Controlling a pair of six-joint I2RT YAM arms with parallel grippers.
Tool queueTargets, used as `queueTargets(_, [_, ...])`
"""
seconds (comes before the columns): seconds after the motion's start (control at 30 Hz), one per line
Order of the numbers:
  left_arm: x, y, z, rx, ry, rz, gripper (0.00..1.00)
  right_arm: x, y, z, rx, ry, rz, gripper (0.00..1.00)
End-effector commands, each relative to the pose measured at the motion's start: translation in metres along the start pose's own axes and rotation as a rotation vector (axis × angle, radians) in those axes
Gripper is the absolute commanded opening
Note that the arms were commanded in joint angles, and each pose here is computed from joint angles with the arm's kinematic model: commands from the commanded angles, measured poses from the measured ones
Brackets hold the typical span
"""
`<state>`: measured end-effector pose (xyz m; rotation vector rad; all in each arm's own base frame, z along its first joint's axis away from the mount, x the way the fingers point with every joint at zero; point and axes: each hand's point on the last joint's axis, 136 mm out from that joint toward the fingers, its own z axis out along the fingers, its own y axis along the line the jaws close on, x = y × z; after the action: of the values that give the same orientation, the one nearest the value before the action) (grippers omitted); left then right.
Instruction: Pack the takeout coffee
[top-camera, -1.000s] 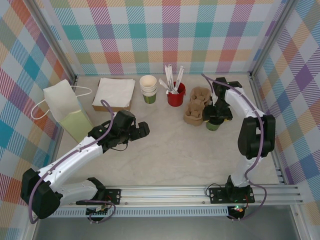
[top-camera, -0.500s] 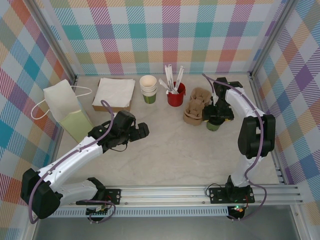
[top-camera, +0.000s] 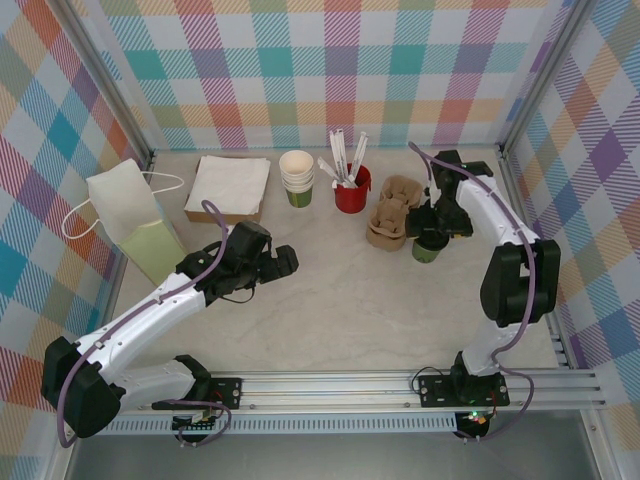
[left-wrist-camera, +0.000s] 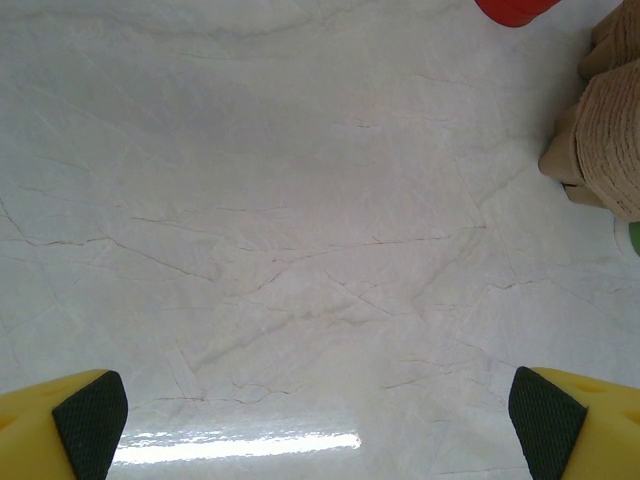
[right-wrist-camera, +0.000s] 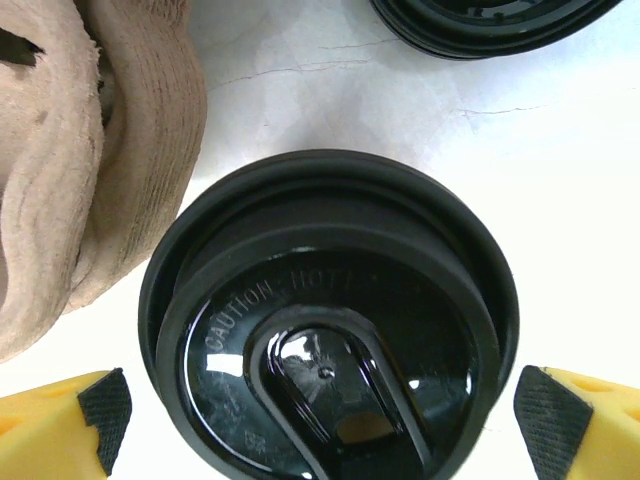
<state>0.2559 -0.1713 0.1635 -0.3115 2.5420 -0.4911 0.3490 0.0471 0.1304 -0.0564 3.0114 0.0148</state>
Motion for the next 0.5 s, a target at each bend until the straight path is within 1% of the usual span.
queueTargets(0.0, [-0.007,0.000,-0.006,-0.004,-0.022,0.007,1.00,0.006,-0.009,-0.017,0.033,-0.025,0.023,1.00])
queueTargets(0.23, [-0.014,-0.009,-0.016,0.019,-0.031,0.020,1.00,0.008,-0.014,-0.054,0.046,-0.142,0.036,1.00])
queueTargets(0.37, [-0.022,-0.013,-0.027,0.014,-0.039,0.049,1.00,0.012,-0.013,-0.080,0.026,-0.254,0.047,1.00])
queueTargets(0.47, [-0.036,-0.014,-0.042,0.005,-0.058,0.079,1.00,0.017,-0.012,-0.100,0.000,-0.351,0.060,1.00])
